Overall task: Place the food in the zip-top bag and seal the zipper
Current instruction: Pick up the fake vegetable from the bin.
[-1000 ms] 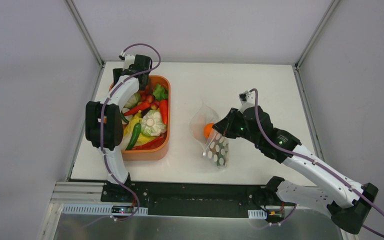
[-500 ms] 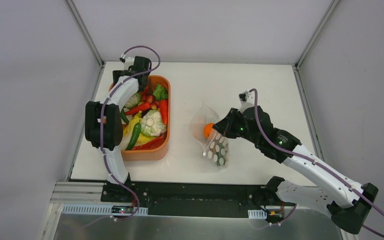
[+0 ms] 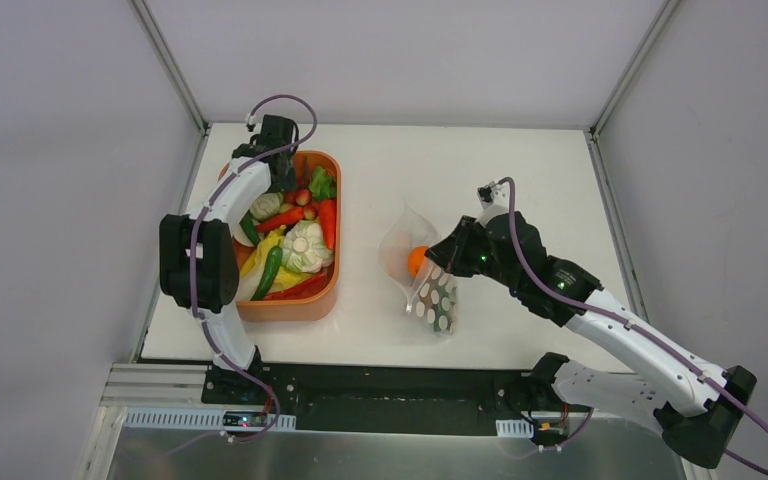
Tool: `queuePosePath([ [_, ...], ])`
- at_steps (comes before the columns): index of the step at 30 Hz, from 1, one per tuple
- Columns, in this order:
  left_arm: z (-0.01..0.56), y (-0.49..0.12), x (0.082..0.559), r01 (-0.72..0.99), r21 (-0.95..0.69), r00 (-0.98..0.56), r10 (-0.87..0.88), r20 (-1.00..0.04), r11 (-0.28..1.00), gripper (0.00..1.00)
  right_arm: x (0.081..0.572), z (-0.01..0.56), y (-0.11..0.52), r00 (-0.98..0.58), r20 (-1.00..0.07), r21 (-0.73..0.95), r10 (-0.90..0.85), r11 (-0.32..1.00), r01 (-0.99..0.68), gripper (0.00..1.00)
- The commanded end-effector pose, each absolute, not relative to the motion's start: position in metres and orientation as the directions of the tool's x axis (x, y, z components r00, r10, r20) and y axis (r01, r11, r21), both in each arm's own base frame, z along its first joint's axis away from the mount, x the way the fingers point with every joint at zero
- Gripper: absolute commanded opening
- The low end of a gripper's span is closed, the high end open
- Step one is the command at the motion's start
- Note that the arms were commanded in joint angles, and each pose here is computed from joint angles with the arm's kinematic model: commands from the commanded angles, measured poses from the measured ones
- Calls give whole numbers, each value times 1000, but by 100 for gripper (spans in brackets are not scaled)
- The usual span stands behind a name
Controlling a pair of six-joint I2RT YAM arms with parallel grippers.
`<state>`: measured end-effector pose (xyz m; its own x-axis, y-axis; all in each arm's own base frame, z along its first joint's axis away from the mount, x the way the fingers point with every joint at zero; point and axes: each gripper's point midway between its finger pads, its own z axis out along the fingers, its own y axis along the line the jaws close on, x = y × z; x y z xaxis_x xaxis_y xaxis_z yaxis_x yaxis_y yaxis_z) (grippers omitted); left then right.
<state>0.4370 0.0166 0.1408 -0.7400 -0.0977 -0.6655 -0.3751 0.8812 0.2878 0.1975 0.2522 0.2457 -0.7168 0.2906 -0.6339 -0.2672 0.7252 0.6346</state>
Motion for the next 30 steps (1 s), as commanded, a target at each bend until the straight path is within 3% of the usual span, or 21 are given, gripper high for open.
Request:
queuePosePath([
  [1, 132, -7, 431, -332, 152, -742, -158, -652, 931, 77, 197, 258, 255, -699, -642, 656, 314, 697, -289, 4],
  [20, 111, -9, 410, -362, 122, -757, -215, -618, 924, 82, 195, 262, 253, -699, -636, 667, 326, 687, -287, 4],
  [22, 110, -11, 408, -359, 114, -757, -218, -616, 926, 72, 194, 262, 253, -700, -635, 669, 325, 685, -288, 4],
  [24, 111, -11, 406, -360, 109, -757, -222, -614, 927, 54, 194, 263, 253, -701, -634, 671, 328, 684, -287, 5],
  [28, 121, -12, 402, -367, 87, -738, -233, -633, 926, 28, 194, 263, 252, -699, -634, 672, 331, 684, -285, 5],
  [30, 132, -12, 398, -370, 67, -716, -239, -656, 926, 20, 194, 262, 252, -700, -633, 670, 330, 686, -284, 5],
])
